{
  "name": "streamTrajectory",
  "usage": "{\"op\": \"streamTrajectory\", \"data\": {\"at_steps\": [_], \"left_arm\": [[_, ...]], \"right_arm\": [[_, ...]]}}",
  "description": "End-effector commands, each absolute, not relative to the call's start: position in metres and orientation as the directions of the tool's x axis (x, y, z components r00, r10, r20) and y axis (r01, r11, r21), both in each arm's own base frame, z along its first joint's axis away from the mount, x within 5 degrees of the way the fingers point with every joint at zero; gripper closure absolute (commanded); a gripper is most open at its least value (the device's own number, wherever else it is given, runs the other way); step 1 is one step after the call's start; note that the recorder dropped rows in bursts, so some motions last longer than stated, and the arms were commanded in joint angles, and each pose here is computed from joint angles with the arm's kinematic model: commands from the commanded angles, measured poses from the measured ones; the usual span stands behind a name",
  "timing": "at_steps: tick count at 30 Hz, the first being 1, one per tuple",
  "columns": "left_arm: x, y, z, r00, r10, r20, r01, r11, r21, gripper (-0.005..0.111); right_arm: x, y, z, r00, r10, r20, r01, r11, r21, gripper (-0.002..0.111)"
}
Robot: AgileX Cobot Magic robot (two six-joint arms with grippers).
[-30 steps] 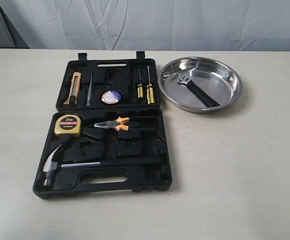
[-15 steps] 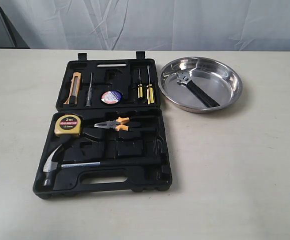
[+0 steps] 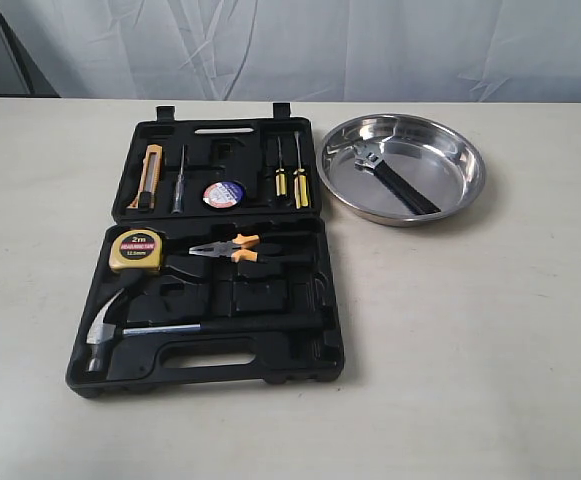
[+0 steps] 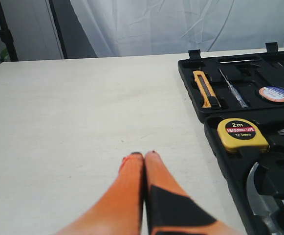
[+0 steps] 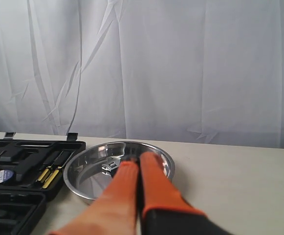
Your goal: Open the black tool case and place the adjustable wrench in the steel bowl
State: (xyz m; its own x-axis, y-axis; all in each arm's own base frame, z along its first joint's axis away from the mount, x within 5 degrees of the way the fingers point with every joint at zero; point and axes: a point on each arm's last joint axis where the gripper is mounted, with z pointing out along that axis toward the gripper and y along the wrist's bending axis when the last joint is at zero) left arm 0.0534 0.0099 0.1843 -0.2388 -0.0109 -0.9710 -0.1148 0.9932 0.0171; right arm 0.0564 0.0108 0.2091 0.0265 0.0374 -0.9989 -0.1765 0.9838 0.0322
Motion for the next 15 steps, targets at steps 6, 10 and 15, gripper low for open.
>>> {"op": "streamTrajectory", "data": {"at_steps": [6, 10, 15], "left_arm": [[0.0533, 0.01, 0.1839, -0.236, -0.001, -0.972, -0.114, 0.993, 0.027, 0.107], [0.0533, 0.0101, 0.184, -0.236, 0.001, -0.972, -0.114, 0.993, 0.029, 0.107], [0.0533, 0.0101, 0.184, -0.236, 0.001, -0.972, -0.114, 0.993, 0.029, 0.107]], "right_arm": [[0.0561, 0.0105, 0.2087, 0.031, 0.022, -0.999, -0.171, 0.985, 0.016, 0.109], [0.0561, 0.0107, 0.2082, 0.025, 0.032, -0.999, -0.174, 0.984, 0.027, 0.109], [0.056, 0.0109, 0.208, 0.021, 0.041, -0.999, -0.176, 0.984, 0.037, 0.109]]}}
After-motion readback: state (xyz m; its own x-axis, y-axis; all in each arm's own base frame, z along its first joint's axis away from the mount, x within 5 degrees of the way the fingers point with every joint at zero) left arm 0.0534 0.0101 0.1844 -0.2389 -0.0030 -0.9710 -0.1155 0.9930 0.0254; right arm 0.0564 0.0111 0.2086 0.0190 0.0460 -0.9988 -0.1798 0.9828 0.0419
